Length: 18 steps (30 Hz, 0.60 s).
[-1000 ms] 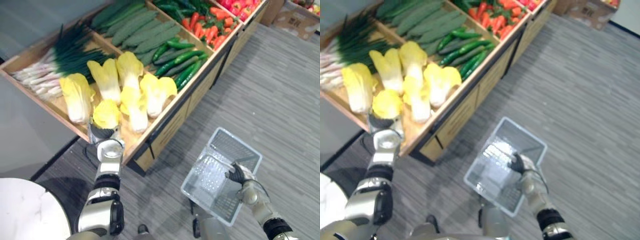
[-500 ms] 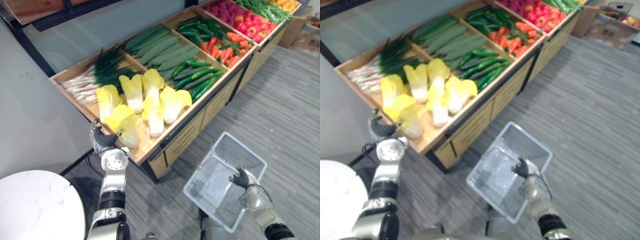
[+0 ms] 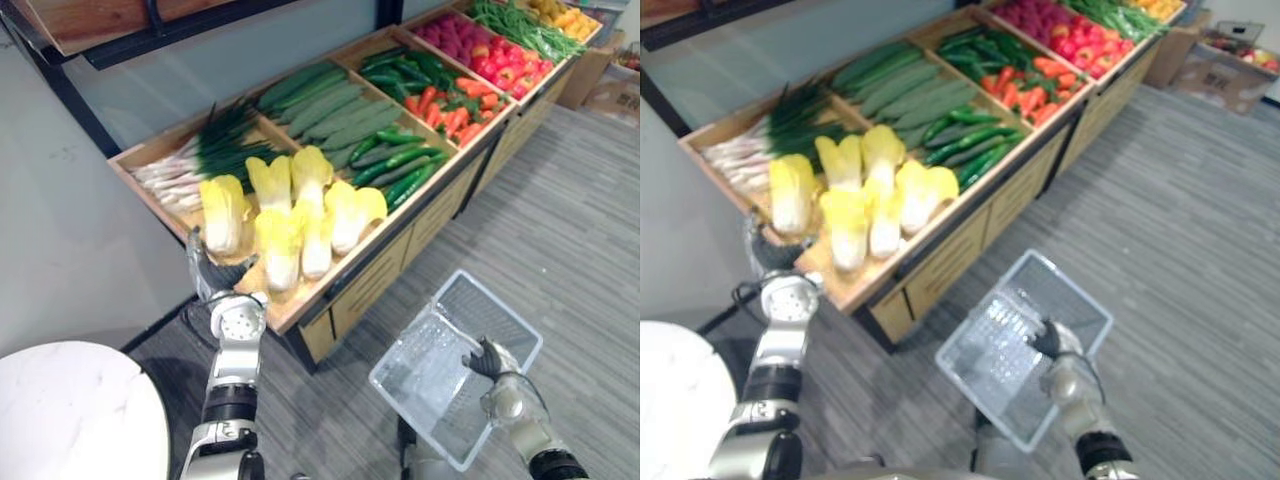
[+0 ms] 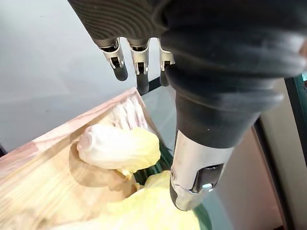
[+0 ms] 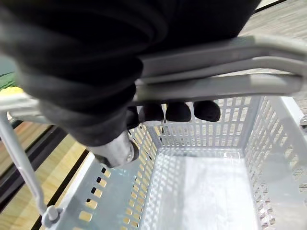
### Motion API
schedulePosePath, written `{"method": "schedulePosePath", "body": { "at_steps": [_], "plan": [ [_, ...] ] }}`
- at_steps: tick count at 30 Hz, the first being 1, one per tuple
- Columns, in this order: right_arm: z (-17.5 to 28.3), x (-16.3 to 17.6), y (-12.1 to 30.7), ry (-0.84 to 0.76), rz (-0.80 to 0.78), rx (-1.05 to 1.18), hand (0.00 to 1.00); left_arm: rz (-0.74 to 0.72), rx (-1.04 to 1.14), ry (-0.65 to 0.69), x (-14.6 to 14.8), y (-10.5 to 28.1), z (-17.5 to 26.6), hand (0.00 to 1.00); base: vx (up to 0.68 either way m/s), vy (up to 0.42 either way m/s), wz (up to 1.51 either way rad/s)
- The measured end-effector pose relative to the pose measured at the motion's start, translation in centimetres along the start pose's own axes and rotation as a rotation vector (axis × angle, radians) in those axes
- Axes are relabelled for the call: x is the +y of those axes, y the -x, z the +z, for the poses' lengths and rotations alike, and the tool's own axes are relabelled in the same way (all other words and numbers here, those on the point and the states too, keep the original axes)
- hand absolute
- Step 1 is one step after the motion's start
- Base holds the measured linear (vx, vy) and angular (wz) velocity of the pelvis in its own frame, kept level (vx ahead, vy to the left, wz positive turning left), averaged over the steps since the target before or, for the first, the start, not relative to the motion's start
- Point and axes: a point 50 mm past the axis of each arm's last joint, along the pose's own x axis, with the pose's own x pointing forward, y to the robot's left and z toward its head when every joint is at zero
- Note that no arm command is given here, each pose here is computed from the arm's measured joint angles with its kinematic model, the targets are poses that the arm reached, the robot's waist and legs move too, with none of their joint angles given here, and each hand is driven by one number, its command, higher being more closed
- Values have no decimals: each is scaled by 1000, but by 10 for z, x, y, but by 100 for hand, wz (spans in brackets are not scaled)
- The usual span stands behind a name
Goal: Pick vegetable in the basket
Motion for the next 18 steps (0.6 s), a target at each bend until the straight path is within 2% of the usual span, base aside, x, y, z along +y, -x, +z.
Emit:
{"method": "schedulePosePath", "body": {
  "at_steps": [9, 18],
  "plan": [
    [0, 0, 0, -1, -1, 0, 100, -75, 84, -67, -6, 3, -24, 0, 0, 0, 0],
    [1, -1, 0, -2, -4, -4, 100, -166, 74, -92, -16, 8, -25, 0, 8, -3, -4]
  ]
}}
